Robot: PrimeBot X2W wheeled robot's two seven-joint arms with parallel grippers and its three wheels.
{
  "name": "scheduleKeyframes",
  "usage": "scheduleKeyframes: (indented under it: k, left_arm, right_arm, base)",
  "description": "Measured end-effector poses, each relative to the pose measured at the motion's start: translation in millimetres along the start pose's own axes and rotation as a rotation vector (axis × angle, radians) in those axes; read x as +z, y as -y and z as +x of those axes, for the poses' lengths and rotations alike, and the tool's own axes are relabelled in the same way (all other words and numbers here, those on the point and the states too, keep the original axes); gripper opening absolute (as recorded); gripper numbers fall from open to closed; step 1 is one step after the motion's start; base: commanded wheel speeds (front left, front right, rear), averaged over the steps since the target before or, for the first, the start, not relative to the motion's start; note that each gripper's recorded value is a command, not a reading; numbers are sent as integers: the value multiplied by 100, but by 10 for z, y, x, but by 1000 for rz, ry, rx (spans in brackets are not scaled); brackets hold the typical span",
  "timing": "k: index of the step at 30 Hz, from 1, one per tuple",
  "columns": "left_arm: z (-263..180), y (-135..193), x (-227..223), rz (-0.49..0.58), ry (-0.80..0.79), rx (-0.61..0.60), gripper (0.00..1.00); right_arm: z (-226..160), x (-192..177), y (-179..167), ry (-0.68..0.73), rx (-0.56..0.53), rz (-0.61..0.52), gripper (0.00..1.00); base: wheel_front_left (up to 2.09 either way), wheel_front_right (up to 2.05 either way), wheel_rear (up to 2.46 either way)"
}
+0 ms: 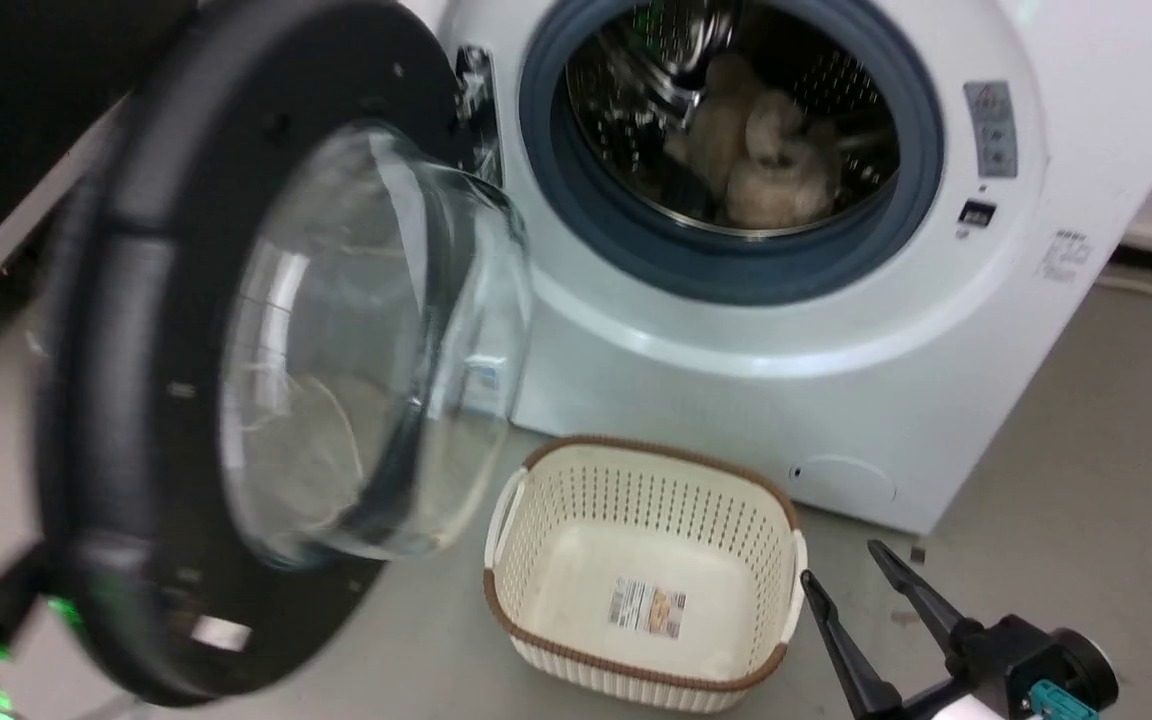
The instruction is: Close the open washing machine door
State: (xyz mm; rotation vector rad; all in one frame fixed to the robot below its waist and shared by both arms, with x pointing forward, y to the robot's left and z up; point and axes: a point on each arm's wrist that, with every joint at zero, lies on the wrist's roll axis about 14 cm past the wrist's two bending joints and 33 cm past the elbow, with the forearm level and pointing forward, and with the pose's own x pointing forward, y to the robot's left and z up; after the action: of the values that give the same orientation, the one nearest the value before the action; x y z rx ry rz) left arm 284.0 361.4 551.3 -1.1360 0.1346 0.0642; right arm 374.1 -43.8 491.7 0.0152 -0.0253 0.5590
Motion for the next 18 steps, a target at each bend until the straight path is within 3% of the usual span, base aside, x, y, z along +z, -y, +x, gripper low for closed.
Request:
scheduleKeyframes:
  k: [13, 18]
  left_arm:
    - [148, 401, -1476, -48, -343, -158, 0]
    - [418, 701, -2053, -132, -438, -249, 0]
  right_arm:
    - [-266, 155, 410, 39, -165, -41, 100]
    - [-409, 82, 658, 16, -243, -41, 100]
  base:
    - [0, 0, 0]
    - [0, 0, 0]
